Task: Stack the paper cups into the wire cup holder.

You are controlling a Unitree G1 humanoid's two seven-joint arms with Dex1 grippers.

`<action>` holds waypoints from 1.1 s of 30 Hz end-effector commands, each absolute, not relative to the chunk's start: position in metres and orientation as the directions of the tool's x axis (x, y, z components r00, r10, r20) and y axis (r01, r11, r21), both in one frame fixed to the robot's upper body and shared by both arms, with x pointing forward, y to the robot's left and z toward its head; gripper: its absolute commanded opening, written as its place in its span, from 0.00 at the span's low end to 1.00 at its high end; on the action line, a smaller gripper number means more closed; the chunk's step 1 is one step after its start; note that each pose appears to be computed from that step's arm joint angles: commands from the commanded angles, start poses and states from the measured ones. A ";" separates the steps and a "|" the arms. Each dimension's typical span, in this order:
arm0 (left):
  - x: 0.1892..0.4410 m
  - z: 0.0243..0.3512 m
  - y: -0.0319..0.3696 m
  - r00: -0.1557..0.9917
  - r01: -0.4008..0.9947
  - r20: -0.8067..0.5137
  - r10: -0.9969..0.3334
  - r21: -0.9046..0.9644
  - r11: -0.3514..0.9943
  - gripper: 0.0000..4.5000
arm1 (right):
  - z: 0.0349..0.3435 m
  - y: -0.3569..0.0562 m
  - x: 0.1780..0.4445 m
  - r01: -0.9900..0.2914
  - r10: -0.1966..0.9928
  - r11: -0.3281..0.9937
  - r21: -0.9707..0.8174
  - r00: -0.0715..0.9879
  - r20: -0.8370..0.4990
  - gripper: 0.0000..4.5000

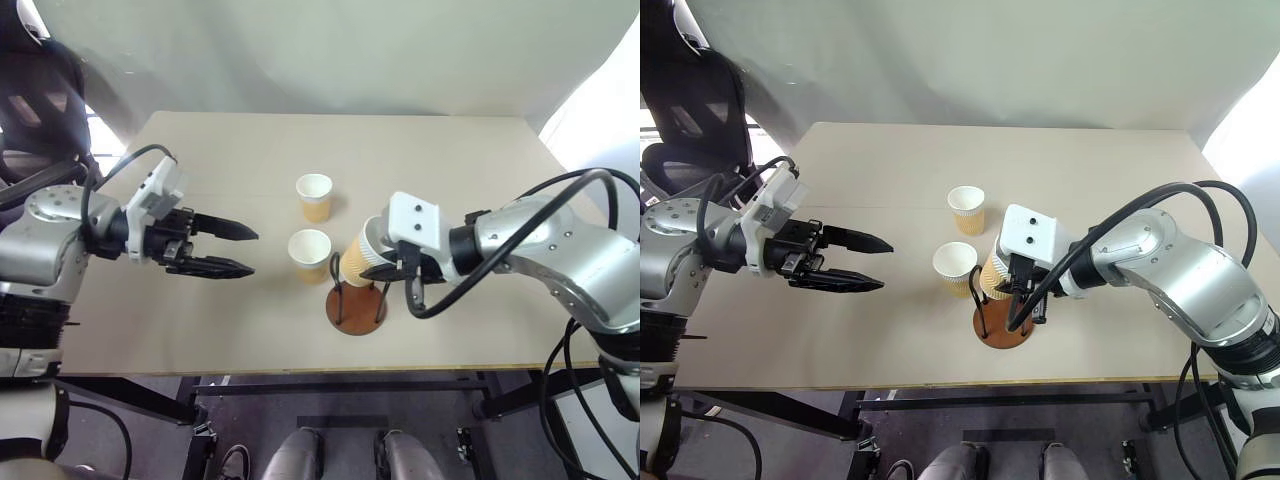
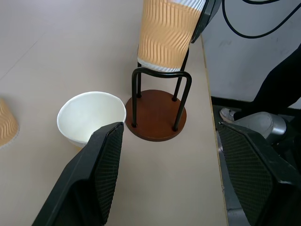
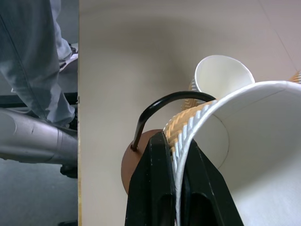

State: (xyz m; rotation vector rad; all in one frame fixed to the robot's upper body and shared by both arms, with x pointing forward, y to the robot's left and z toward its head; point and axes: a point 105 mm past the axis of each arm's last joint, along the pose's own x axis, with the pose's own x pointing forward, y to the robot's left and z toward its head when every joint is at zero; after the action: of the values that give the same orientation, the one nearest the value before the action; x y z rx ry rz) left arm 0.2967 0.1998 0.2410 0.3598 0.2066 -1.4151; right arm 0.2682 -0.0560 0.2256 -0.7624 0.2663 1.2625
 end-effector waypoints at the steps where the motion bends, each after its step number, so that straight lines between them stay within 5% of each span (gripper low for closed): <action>1: 0.291 0.254 0.200 0.140 0.982 -0.345 -0.928 0.165 0.087 0.76 | 0.232 -0.050 0.264 -0.918 0.777 0.076 -0.389 0.299 -0.554 0.01; 7: 0.292 0.255 0.199 0.143 0.982 -0.346 -0.927 0.168 0.088 0.76 | 0.232 -0.048 0.263 -0.916 0.781 0.064 -0.396 0.293 -0.551 0.01; 10: 0.292 0.255 0.199 0.144 0.982 -0.346 -0.927 0.169 0.089 0.76 | 0.232 -0.046 0.261 -0.918 0.783 0.058 -0.393 0.286 -0.552 0.14; 20: 0.295 0.256 0.199 0.153 0.979 -0.346 -0.926 0.184 0.093 0.76 | 0.239 -0.050 0.268 -0.899 0.778 0.081 -0.431 0.327 -0.536 0.91; 27: 0.331 0.256 0.197 0.258 0.938 -0.450 -0.855 0.330 0.109 0.76 | 0.295 -0.084 0.282 -0.781 0.772 0.235 -0.578 0.512 -0.377 0.91; 33: 0.334 0.232 0.178 0.143 0.946 -0.611 -0.779 0.317 -0.075 0.76 | 0.342 -0.128 0.283 -0.622 0.689 0.375 -0.688 0.683 -0.242 0.91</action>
State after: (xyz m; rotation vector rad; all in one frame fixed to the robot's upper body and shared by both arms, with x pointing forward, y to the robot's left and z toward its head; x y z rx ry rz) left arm 0.3376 0.1817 0.2194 0.7259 0.3090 -1.4076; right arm 0.2894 -0.1200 0.3155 -0.8074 0.0090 0.9089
